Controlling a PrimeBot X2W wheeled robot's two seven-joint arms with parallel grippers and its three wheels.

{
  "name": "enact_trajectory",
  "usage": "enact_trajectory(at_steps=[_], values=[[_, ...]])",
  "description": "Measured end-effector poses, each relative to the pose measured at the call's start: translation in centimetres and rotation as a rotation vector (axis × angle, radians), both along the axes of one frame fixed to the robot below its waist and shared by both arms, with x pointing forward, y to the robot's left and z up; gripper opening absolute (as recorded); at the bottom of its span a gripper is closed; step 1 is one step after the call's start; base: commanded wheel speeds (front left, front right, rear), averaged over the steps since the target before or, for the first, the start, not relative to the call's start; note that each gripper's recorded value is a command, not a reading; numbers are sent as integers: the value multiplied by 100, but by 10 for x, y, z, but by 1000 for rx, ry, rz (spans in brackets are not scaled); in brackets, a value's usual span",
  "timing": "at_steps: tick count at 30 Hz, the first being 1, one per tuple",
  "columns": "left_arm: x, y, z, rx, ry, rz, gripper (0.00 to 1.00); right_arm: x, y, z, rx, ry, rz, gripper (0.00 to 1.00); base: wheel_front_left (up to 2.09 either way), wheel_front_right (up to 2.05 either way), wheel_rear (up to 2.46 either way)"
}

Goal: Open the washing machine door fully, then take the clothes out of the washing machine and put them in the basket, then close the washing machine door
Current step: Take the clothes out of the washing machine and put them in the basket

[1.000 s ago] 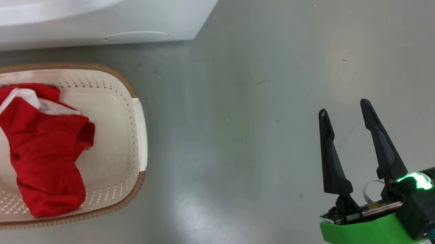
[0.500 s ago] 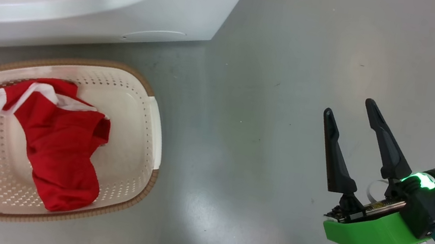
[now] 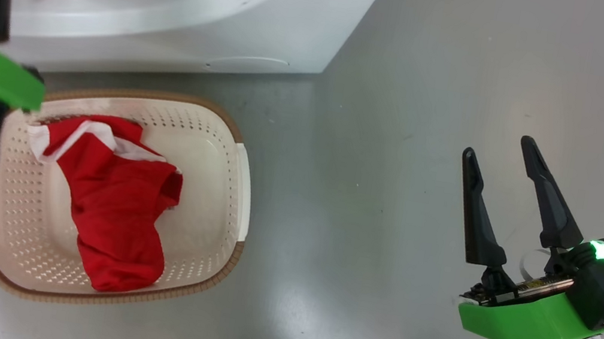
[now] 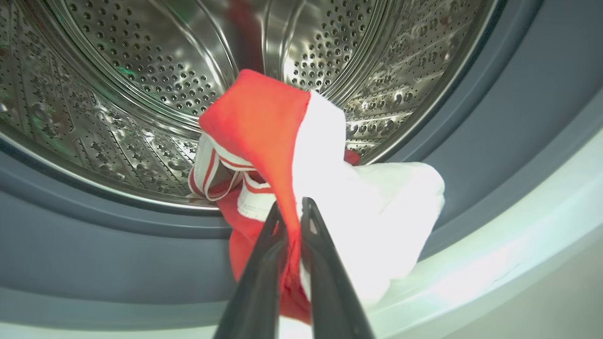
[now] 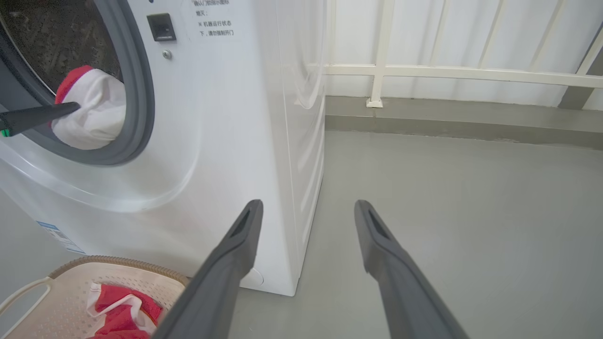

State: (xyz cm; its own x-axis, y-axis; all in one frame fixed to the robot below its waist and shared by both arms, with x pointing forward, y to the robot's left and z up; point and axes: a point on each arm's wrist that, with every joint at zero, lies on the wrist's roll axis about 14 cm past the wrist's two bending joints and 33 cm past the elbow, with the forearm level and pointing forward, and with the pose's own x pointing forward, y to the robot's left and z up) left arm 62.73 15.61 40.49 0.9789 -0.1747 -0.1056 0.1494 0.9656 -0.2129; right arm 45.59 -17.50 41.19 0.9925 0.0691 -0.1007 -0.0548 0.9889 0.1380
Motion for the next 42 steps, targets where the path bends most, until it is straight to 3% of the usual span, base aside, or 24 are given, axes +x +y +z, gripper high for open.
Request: enact_trajectory(at_steps=[23, 42], values=[[-127, 15, 75, 1, -153, 97, 0, -7, 0, 55, 8, -135, -6, 100, 0, 0, 0], [-198, -1, 139, -46, -252, 102, 0, -49, -6, 93, 11, -203, -28, 100, 0, 0, 0]])
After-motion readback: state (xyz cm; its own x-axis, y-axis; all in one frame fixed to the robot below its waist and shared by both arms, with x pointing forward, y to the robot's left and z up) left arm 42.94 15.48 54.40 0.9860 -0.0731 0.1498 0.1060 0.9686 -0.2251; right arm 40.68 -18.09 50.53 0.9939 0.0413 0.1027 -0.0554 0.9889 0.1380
